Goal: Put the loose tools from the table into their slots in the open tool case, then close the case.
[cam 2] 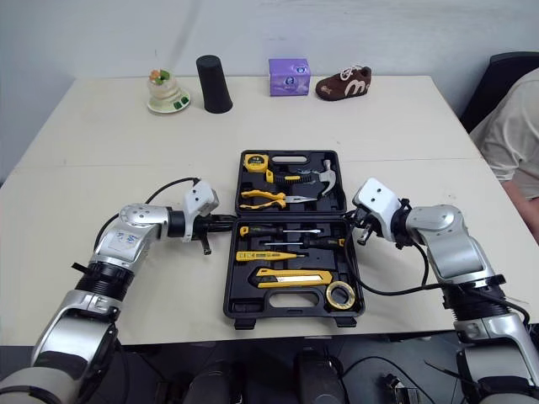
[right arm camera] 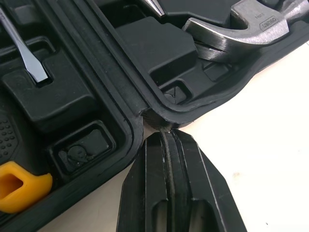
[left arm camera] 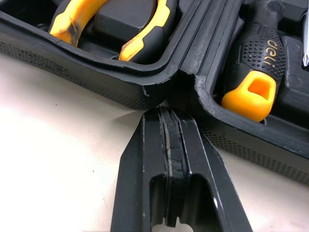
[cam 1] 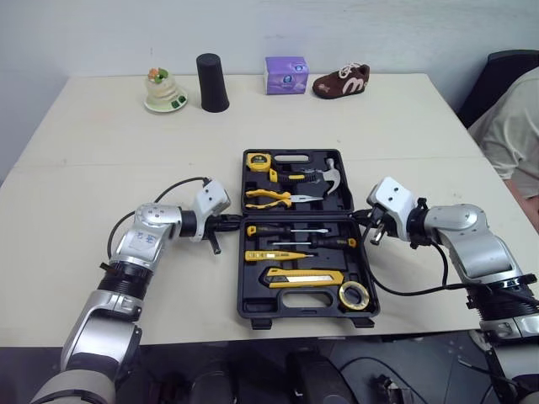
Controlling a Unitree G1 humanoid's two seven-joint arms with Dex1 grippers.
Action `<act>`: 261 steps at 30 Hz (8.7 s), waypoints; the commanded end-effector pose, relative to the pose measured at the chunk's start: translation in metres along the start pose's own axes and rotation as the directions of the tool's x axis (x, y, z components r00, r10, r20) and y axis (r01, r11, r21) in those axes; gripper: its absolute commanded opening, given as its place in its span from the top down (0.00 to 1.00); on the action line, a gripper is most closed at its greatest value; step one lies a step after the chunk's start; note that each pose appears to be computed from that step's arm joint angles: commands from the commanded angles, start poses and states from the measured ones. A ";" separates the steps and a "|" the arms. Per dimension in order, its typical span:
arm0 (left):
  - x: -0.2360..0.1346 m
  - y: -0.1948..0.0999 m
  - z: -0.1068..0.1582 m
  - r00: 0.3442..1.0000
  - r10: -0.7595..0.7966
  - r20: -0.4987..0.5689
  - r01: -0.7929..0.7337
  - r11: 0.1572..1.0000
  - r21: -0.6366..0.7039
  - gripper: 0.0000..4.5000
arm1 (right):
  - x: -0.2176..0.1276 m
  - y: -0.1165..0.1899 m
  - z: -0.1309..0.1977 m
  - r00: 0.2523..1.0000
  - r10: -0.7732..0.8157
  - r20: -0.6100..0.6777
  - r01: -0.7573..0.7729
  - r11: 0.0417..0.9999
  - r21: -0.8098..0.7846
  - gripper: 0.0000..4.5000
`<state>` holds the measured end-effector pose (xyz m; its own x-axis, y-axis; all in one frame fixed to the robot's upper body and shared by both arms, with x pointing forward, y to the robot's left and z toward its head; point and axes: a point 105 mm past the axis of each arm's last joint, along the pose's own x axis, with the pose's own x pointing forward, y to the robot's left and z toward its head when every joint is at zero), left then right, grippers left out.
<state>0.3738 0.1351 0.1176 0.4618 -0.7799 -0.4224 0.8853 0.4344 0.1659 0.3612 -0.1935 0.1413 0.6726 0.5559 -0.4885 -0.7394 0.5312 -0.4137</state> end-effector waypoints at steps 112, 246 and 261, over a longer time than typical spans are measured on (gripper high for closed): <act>-0.169 -0.048 0.004 0.999 0.040 0.022 -0.032 0.962 -0.272 0.01 | -0.130 0.109 0.015 0.953 0.211 0.216 -0.201 0.977 -0.067 0.18; 0.074 -0.167 0.084 0.777 -0.600 -0.189 0.628 0.727 0.277 0.99 | -0.102 0.125 -0.010 0.980 0.198 0.005 -0.192 0.942 0.276 1.00; 0.089 -0.168 0.039 0.777 -0.508 -0.372 0.620 0.721 0.311 0.99 | -0.087 0.126 -0.006 0.979 0.199 0.041 -0.202 0.936 0.289 1.00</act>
<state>0.2596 -0.0387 0.1389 -0.1729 -0.7782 -0.6038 0.9120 -0.3580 0.2002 0.2103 -0.1872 0.1212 0.5192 0.6442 -0.5617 -0.8042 0.5908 -0.0658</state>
